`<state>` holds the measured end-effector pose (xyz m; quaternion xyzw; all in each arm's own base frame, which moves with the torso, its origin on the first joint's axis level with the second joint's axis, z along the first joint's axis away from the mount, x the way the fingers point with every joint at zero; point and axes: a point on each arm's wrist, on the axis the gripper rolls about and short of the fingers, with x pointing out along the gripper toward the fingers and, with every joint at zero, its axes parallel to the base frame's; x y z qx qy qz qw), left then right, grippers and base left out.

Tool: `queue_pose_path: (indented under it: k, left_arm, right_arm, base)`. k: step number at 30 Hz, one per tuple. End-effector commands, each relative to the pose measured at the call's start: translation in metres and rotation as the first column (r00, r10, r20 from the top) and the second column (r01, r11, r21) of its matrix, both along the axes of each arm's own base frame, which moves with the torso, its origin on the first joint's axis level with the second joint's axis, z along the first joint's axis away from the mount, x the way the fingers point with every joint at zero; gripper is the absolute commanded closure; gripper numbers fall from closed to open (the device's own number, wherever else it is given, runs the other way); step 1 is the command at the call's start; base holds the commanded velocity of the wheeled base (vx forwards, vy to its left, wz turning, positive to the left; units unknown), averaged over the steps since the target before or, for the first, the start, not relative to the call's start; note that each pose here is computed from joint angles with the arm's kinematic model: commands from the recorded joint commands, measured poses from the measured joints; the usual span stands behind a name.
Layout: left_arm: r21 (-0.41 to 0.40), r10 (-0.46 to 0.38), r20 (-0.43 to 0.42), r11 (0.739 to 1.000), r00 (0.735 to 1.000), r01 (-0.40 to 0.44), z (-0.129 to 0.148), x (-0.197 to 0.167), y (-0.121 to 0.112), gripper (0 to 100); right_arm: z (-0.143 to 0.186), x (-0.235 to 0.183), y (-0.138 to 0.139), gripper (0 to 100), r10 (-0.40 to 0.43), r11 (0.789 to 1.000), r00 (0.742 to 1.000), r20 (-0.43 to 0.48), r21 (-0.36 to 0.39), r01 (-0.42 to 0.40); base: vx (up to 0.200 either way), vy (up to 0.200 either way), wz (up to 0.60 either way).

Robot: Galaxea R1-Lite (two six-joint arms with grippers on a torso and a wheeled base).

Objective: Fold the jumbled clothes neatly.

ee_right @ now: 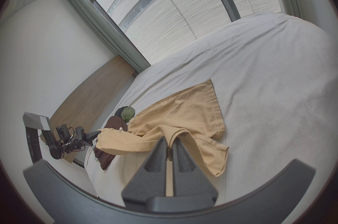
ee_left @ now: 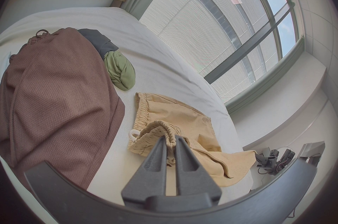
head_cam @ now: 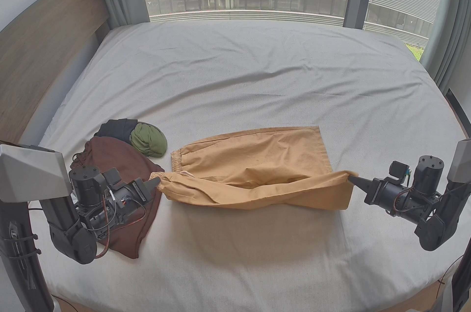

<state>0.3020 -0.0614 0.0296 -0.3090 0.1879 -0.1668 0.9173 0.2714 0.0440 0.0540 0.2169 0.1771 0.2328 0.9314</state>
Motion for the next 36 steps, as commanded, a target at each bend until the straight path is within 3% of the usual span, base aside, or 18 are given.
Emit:
queue_pose_path:
  k: [1, 36]
  left_arm:
    - [-0.01, 0.007, 0.006, 1.0, 1.0, -0.007, 0.001, 0.003, -0.003, 100]
    - [-0.106, 0.118, 0.051, 0.988, 0.992, -0.112, 0.013, 0.022, -0.003, 100]
  right_arm:
    - [0.003, 0.01, 0.0, 100, -0.005, 1.0, 1.0, 0.019, 0.003, 0.005]
    - [0.073, 0.062, 0.005, 100, -0.007, 1.0, 1.0, -0.02, -0.004, 0.007]
  base:
    - [0.0, 0.0, 0.0]
    - [0.0, 0.0, 0.0]
